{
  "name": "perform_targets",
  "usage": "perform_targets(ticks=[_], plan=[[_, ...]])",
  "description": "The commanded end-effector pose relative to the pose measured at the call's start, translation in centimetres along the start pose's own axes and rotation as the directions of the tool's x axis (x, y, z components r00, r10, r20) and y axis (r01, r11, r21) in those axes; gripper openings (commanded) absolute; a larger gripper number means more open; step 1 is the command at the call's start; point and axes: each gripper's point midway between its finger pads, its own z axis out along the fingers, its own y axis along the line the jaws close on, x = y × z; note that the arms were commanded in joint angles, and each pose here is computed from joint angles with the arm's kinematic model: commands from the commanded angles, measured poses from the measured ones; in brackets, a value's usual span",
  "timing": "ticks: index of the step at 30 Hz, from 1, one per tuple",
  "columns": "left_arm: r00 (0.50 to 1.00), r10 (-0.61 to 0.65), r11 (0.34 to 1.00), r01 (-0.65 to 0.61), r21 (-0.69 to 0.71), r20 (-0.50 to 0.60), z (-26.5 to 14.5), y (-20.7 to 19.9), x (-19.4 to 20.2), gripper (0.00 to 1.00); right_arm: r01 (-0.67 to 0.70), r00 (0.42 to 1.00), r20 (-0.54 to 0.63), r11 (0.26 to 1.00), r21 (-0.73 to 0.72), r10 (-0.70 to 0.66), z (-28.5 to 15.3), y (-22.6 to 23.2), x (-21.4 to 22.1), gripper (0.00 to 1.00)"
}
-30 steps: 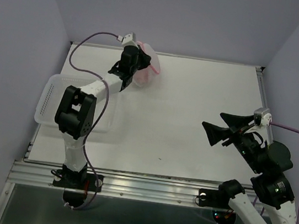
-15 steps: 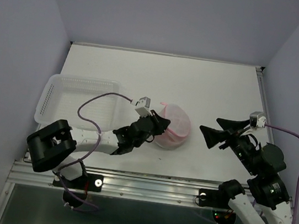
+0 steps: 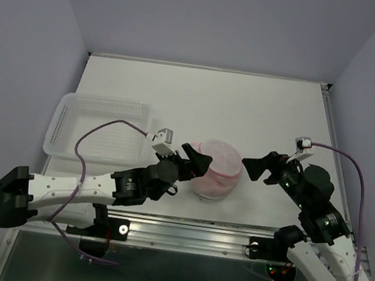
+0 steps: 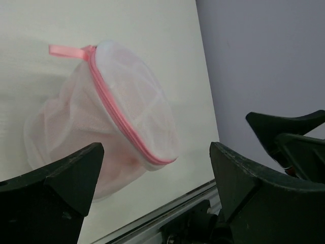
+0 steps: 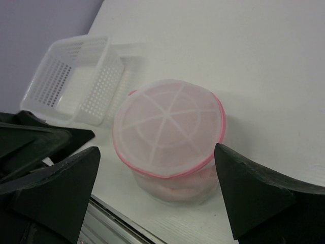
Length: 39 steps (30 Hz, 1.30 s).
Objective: Unzip the laundry bag and remove the bra
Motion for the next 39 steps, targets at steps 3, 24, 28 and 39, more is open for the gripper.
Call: perform_targets(ticks=[3,24,28,39], plan=[[0.959,0.244,0.968,-0.233,-0.095,0.141,-1.8,-1.2,-10.5,0.95,-0.059,0.998,-0.033,0.997,0.042,0.060,0.4,-1.0,1.5,1.00],[0.758,0.493,0.870,-0.424,0.251,-0.427,12.5,-0.2,-7.6,0.94,-0.008,1.000,-0.004,1.000,0.023,0.008,-0.8,-0.4,0.4,1.00],[0.685,0.514,0.858,-0.418,0.299,-0.516,13.6,1.3,-5.0,0.93,-0.007,1.000,0.001,1.000,0.030,0.007,-1.0,-0.5,0.3,1.00],[0.566,0.518,0.854,-0.390,0.345,-0.642,12.9,4.9,1.2,0.85,-0.003,1.000,0.001,0.999,0.042,0.002,-1.0,-0.9,0.7,1.00]])
